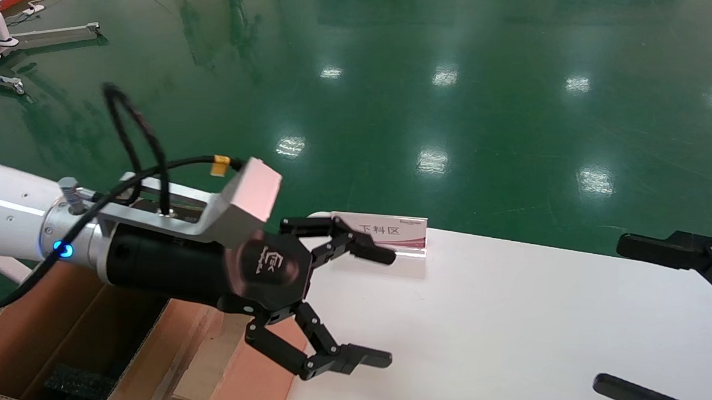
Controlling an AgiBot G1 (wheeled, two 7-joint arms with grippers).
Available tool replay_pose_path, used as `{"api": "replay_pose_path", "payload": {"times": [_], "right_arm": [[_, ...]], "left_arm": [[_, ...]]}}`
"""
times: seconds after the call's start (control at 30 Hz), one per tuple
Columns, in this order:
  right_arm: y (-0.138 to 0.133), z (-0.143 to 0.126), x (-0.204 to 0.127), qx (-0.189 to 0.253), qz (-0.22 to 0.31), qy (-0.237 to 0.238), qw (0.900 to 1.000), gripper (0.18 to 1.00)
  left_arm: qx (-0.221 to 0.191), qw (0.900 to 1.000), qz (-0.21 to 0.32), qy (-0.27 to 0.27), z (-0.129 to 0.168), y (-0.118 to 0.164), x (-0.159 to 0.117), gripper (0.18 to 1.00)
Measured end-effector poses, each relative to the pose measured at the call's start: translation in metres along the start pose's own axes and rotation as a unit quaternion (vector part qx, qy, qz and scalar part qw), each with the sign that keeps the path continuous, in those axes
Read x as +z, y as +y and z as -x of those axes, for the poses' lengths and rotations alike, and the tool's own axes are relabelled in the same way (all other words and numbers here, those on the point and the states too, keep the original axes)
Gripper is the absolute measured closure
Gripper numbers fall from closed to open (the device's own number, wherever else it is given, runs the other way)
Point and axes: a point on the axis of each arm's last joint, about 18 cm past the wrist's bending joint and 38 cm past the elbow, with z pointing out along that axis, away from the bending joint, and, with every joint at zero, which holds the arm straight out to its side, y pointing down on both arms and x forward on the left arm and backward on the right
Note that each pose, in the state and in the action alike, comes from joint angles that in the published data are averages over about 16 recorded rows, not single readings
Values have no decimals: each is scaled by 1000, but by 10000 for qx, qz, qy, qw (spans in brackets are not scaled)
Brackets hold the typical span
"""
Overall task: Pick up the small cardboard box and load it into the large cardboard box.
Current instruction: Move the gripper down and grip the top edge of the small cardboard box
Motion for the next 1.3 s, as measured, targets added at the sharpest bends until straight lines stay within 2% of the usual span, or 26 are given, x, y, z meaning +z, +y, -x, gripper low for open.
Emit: {"api": "replay_pose_path", "payload": {"times": [0.17,0.33,0.53,0.7,1.0,1.3], "right_arm": [[0,0,0,0,0,0,10000,184],[0,0,0,0,0,0,10000,184],[0,0,0,0,0,0,10000,184],[0,0,0,0,0,0,10000,184],[0,0,0,0,0,0,10000,184],[0,0,0,0,0,0,10000,183]], "left_arm": [[-568,9956,743,-15,6,4,6,189],[-1255,9794,1568,-190,17,5,11,189],[-1989,9474,2423,-642,32,-3,15,189],[-2378,9202,2903,-1112,43,-15,13,189],[-2706,8766,3451,-1980,58,-39,7,189],[-2962,8325,3838,-2681,63,-50,-3,189]]}}
